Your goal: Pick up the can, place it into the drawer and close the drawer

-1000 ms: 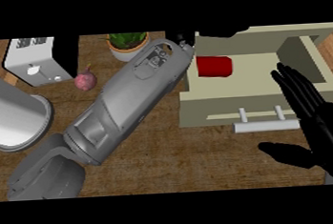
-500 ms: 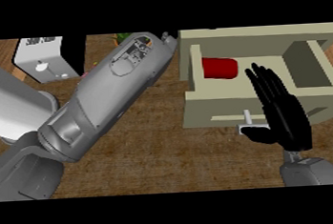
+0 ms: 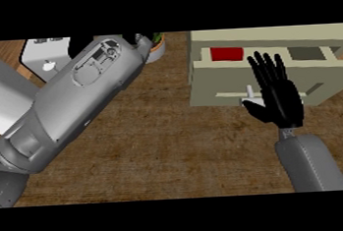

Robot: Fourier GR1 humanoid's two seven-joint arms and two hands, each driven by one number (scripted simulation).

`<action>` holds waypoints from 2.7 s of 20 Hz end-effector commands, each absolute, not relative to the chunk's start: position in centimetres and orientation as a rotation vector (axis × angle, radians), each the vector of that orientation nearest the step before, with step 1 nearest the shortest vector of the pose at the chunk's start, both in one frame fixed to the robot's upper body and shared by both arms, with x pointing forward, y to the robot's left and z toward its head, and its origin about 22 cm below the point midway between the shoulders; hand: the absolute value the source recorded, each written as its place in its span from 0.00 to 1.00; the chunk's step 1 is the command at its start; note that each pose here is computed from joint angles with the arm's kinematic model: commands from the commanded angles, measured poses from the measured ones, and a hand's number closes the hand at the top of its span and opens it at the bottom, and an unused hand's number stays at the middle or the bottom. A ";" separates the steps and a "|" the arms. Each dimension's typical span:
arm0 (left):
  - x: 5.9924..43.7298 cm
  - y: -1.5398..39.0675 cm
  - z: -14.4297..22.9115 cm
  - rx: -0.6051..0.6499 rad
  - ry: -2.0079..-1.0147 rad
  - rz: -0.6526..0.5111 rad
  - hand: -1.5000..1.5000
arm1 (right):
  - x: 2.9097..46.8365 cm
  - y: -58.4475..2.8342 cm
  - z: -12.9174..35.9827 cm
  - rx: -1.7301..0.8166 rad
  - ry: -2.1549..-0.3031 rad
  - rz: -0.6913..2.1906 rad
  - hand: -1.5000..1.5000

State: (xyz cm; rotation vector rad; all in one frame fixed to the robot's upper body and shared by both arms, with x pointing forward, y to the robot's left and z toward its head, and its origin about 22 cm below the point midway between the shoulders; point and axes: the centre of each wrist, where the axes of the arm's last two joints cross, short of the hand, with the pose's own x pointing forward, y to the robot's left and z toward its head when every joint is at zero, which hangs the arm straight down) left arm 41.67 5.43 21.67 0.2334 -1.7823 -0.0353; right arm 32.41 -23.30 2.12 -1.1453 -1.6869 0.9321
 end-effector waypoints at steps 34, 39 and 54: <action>36.1 14.5 16.9 0.247 -1.719 -0.078 0.00 | 45.9 -20.2 8.6 -1.389 -1.683 0.798 0.00; 35.3 15.3 15.6 0.225 -1.734 -0.099 0.00 | 45.6 -20.4 7.6 -1.349 -1.694 0.803 0.00; 34.5 17.2 15.5 0.249 -1.717 -0.073 0.00 | 46.3 -16.2 9.9 -0.866 -1.931 0.361 0.00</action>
